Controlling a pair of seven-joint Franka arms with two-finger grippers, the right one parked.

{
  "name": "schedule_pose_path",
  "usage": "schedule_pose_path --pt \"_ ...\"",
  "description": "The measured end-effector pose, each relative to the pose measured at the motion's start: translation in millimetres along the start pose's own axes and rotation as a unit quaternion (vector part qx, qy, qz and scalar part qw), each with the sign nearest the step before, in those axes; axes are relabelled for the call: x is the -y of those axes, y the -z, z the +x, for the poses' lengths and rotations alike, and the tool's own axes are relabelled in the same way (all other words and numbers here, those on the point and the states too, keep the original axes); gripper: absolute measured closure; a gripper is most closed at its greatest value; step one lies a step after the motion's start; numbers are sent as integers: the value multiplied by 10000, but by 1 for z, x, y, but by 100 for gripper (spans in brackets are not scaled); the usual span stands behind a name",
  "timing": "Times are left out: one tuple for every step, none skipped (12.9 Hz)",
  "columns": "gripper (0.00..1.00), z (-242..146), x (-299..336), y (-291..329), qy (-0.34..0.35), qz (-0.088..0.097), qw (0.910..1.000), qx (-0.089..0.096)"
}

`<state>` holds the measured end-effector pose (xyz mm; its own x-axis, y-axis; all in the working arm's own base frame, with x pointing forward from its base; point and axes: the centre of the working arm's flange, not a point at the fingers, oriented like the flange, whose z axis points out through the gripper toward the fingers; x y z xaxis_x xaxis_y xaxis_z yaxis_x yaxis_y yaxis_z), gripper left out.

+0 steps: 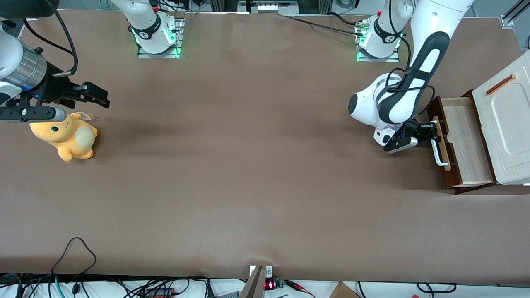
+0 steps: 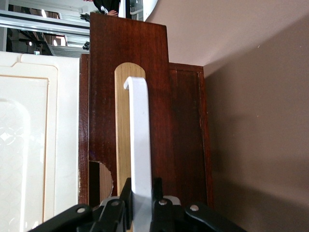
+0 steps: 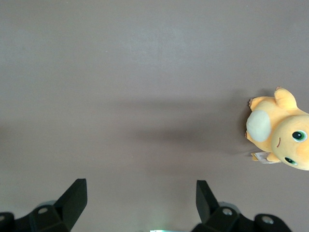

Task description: Open lower drawer with left arm only

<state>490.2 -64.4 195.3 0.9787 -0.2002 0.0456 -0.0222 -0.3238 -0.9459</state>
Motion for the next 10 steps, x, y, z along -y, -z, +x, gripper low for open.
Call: schedule_pose_path --pt "77 0 -1 2 6 -76 10000 42" --pt "67 1 -1 4 45 -141 9998 107" --pt "57 3 3 10 127 -219 9995 176" --pt "46 6 7 22 266 -385 9985 299" --pt "35 11 15 41 491 -652 9954 506" --pt "26 20 28 62 786 -982 9892 759" --pt "15 29 45 83 1051 -1306 9812 960" --pt "4 39 66 101 1233 -1596 9735 1075" --pt "0 47 88 117 1373 -1884 9655 1164" --pt "0 54 111 132 1511 -2226 9544 1291"
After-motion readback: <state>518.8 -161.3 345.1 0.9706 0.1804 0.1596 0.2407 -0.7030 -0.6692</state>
